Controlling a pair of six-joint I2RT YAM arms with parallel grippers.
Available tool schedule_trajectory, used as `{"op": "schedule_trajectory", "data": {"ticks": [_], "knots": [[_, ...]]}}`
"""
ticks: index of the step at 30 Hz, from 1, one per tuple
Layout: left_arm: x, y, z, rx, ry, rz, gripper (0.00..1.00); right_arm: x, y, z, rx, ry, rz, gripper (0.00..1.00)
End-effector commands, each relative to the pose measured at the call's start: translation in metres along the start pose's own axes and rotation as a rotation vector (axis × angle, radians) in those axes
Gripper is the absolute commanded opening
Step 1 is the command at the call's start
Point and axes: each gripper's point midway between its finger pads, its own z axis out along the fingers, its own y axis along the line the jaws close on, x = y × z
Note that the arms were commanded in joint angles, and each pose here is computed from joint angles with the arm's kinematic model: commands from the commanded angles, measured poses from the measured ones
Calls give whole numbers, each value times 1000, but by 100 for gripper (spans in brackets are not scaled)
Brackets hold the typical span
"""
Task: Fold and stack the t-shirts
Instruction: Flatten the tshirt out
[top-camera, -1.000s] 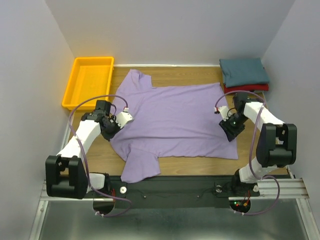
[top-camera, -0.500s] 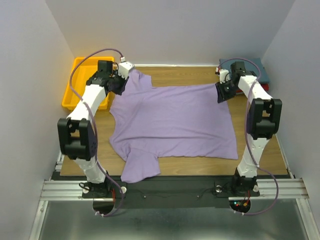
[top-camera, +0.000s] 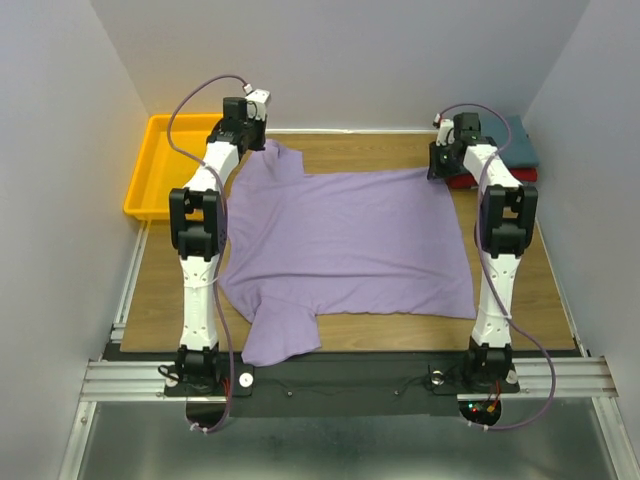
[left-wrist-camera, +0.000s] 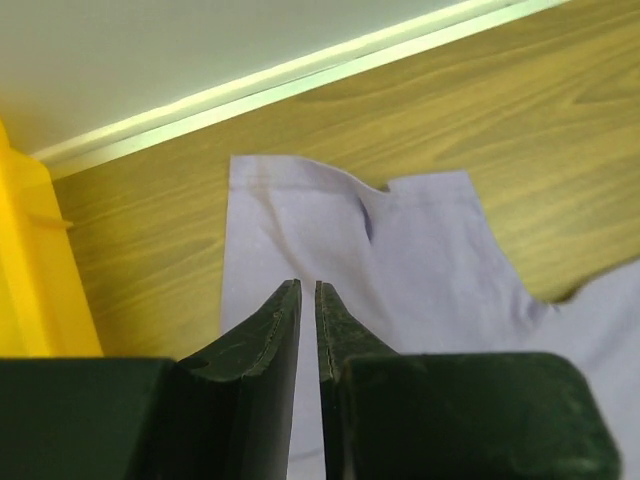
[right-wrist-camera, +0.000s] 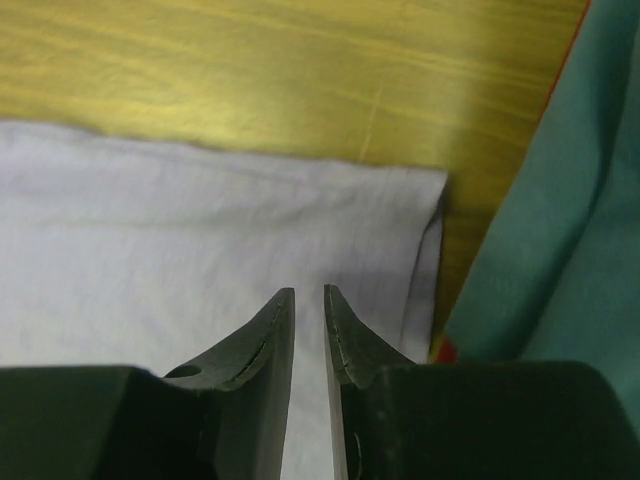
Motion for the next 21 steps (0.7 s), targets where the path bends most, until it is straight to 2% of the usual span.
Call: {"op": "schedule_trajectory", "data": {"ticks": [1,5,8,18,21], "knots": [[-48,16,10,-61,-152,-18,23,-22,-11,17,46,-76,23,24],[-33,24,31,-98,-139,-8,23,-13,-18,33,74,-51,28,23],[-1,34,46,-133,-62,8,22,-1,-23,41,108,-20,13,23],[65,53,51,-193,161,125,17,34,-32,46,153,72,-20,22],[80,62,44,-195,209,89,15,42,-39,42,197,101,-40,21]]}}
